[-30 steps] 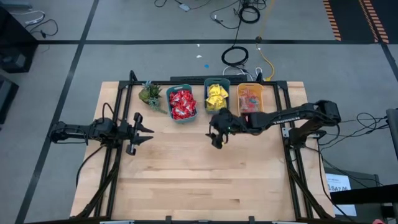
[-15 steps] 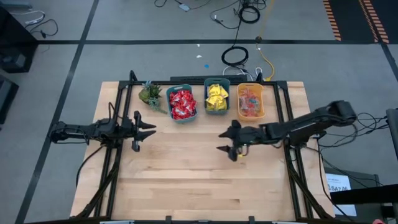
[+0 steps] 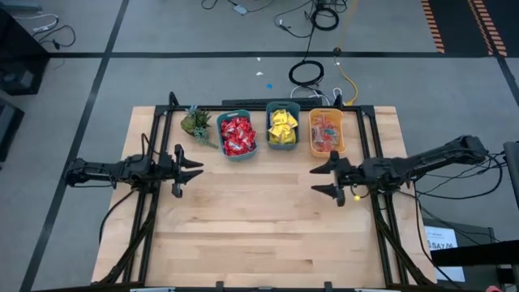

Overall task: Sort candy
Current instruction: Return to Home Position

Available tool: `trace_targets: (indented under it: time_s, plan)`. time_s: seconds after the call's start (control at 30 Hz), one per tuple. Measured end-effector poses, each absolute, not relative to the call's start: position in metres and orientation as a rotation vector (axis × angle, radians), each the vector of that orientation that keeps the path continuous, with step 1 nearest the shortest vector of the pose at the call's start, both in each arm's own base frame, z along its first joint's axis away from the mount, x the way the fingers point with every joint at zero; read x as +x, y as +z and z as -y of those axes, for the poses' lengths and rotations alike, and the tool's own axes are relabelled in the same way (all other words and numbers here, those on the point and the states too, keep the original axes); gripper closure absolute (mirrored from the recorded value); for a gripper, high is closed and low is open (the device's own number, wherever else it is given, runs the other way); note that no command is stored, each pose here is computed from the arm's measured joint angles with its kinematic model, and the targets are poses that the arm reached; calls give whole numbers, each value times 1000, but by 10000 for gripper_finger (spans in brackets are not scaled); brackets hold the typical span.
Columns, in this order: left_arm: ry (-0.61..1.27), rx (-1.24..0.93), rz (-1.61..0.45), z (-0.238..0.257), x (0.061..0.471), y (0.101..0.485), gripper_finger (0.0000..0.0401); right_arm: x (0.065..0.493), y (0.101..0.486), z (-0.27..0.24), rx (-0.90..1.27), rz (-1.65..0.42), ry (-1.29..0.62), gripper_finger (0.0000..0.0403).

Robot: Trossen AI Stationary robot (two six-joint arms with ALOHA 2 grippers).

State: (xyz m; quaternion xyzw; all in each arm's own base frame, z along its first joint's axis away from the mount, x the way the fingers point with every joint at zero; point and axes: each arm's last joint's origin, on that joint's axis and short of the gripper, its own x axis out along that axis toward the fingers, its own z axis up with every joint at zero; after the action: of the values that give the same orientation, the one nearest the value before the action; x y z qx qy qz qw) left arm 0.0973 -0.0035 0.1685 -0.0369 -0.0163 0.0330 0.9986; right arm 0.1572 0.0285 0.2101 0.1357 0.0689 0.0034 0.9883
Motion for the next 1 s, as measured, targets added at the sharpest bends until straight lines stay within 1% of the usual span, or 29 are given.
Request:
trace_targets:
  time_s: [0.17,0.47,0.9,1.0]
  plan:
    - [66,-74,31,4,97,168,287,137,193,-24,311,-73,13,124]
    - [66,-74,31,4,97,168,287,118,173,-12,334,11,-40,124]
    - [66,-75,35,4,97,169,287,96,175,-9,306,63,0,124]
    - [67,-75,39,4,97,169,287,96,173,-9,290,36,-6,124]
